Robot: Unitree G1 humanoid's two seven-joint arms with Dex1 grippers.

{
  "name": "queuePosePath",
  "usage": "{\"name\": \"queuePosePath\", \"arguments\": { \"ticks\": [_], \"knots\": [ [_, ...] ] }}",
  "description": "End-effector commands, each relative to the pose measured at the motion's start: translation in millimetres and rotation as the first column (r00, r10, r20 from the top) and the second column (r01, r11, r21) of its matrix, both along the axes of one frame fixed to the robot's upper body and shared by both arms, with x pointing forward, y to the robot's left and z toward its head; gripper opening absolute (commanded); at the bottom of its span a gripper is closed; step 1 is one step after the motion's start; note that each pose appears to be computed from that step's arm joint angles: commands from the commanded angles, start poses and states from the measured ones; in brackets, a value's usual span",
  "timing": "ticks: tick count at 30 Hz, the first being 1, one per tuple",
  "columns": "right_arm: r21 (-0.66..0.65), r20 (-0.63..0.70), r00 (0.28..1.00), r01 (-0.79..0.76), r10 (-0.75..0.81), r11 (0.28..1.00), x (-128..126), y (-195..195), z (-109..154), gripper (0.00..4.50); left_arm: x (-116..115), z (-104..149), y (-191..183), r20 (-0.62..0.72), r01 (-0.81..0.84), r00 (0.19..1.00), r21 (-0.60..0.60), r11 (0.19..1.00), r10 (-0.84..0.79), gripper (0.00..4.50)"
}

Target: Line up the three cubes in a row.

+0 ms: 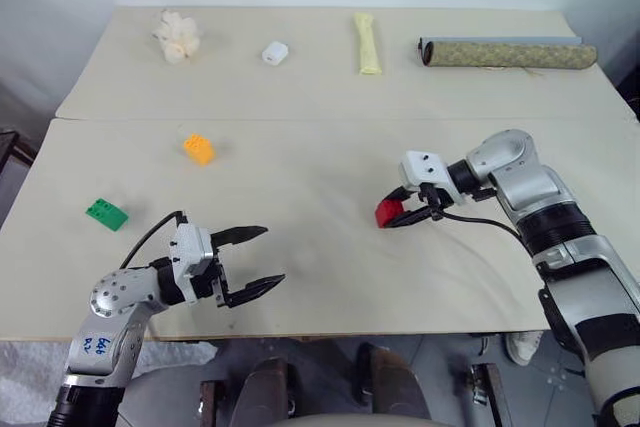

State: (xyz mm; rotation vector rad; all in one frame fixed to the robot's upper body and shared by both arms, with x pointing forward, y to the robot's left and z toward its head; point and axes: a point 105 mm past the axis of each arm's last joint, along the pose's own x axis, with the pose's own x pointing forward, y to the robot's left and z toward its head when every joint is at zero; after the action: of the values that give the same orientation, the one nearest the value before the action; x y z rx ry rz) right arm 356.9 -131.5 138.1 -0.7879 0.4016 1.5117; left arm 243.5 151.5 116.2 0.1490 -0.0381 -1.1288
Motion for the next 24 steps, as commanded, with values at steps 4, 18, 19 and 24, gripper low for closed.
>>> {"name": "queuePosePath", "arguments": {
  "ticks": [4, 18, 19, 24],
  "knots": [
    [0.025, 0.037, 0.999, -0.008, 0.008, 1.0, -1, -8, 9, 3.84, 1, 9, 13, 0.052, -0.09, 0.995, -0.001, 0.996, 0.09, 4.5],
    [0.615, 0.041, 0.977, 0.139, -0.208, 0.776, -67, -74, 21, 4.47, -57, -16, 132, 0.01, -0.735, 0.674, -0.092, 0.671, 0.739, 4.5],
    [0.635, 0.03, 0.975, 0.153, -0.222, 0.758, -69, -76, 17, 4.47, -64, -18, 137, 0.0, -0.767, 0.637, -0.1, 0.634, 0.771, 4.5],
    [0.698, 0.011, 0.959, 0.196, -0.285, 0.689, -72, -76, 7, 4.47, -66, -15, 131, -0.023, -0.809, 0.579, -0.138, 0.571, 0.815, 4.5]
  ]
}}
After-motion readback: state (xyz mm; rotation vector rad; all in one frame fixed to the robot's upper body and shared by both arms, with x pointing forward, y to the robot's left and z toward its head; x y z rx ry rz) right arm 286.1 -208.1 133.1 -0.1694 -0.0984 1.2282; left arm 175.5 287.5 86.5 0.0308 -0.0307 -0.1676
